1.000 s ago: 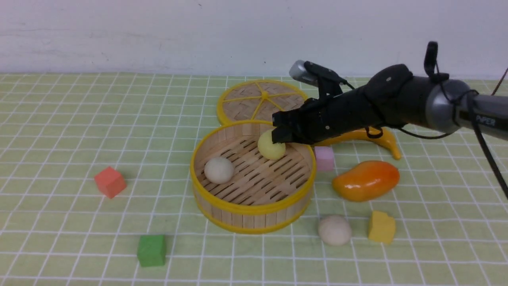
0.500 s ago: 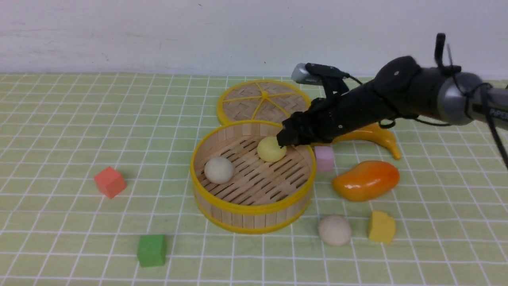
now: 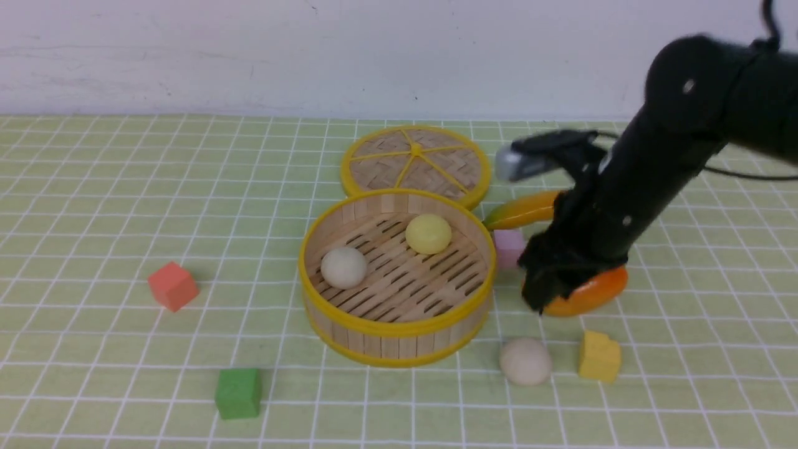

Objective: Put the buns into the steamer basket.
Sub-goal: Use the right arm to grab a steamed stuffed bun

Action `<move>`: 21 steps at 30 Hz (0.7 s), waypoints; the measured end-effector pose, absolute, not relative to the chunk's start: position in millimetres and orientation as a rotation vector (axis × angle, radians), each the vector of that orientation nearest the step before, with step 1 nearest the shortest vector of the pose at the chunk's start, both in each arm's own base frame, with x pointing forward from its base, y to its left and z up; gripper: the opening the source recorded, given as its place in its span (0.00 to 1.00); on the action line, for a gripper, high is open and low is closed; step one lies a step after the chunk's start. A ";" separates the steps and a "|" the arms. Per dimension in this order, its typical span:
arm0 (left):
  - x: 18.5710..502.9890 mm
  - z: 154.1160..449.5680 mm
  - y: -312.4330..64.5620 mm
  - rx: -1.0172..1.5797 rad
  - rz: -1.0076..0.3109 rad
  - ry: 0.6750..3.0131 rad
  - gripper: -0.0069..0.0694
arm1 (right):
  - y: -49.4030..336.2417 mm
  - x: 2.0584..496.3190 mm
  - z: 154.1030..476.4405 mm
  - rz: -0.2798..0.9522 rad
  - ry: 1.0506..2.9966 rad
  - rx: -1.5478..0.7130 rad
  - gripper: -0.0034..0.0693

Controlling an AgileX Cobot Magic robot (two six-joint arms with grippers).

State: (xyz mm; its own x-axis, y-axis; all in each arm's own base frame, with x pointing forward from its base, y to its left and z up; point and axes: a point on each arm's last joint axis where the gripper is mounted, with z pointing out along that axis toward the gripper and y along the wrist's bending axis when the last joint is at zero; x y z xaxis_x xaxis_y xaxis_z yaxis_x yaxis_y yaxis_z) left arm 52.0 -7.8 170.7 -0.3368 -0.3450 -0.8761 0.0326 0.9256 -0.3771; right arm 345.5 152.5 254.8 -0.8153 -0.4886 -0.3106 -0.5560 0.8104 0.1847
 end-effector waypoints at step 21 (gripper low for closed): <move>52.0 170.7 -7.8 -0.229 -0.391 1.881 0.40 | 164.6 326.1 200.2 0.200 2.739 -0.567 0.38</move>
State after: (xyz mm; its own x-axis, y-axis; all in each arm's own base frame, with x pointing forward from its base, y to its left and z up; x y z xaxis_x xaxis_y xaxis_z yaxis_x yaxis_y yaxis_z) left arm 52.0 -7.8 170.7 -0.3368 -0.3450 -0.8761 0.0326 0.9256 -0.3771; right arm 326.1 164.6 200.2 -0.8640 -0.3605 -0.3515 -0.4077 0.9105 0.0683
